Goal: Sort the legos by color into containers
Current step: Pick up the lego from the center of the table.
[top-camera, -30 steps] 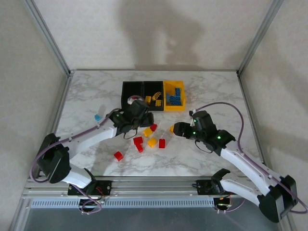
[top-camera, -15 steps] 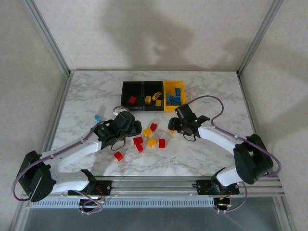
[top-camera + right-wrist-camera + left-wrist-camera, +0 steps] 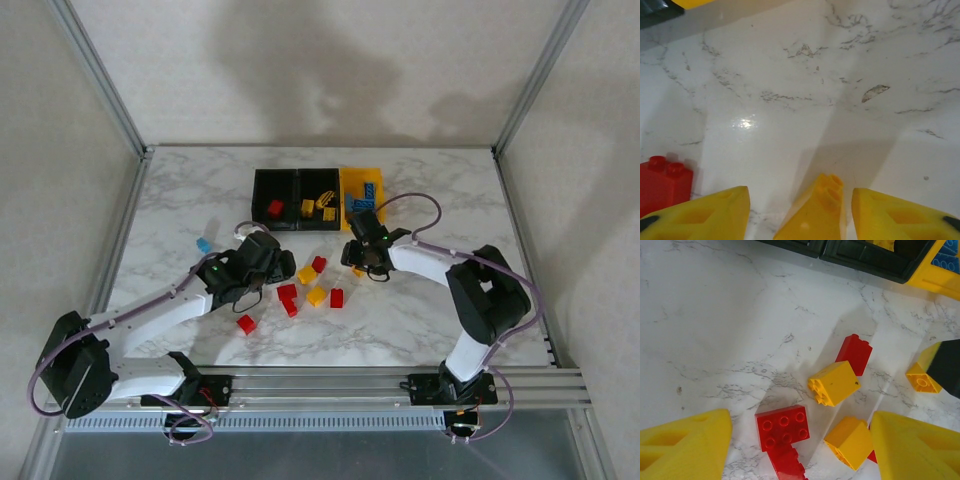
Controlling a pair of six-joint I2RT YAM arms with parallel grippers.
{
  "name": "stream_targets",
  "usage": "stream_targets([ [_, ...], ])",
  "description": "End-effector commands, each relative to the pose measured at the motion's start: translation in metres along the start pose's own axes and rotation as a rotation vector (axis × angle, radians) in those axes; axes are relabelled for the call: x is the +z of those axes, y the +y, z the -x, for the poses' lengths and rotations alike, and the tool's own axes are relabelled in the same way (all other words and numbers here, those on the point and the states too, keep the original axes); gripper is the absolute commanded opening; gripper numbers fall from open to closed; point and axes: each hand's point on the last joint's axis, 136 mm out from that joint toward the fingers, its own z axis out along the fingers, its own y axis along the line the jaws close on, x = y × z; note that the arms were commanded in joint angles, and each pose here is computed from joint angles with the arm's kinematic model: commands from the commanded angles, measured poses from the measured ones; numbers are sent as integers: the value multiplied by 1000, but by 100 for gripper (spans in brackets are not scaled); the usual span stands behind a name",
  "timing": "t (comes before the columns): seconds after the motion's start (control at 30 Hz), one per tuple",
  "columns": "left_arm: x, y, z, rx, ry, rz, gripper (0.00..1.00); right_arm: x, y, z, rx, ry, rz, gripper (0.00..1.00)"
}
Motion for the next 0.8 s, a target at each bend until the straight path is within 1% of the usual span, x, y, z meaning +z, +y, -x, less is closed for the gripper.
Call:
stream_targets([
  [0.0,6,7,-5,-13,12,15,73,7,6,0,-12,4,-3,50],
  [0.07,8,8,-5,-10,17,20,73,8,6,-1,-17,7,-7,45],
  [0.2,9,7,-4,-13,16,19,73,2,9,3,-37,-8,-8,30],
  [0.3,8,5,-2,-20,9,13,73,-8,16,12,-57,-30,0,26],
  [0.43,5,5,3,-28,-3,7,72,-32,38,30,-89,-78,42,25],
  [0.57,-1,3,8,-48,-23,-15,73,-55,68,58,-116,-137,102,25],
  [0.67,-4,2,10,-57,-31,-26,73,-56,88,77,-140,-156,117,25],
  [0.77,-6,4,9,-61,-32,-26,73,-45,105,92,-157,-158,115,25],
])
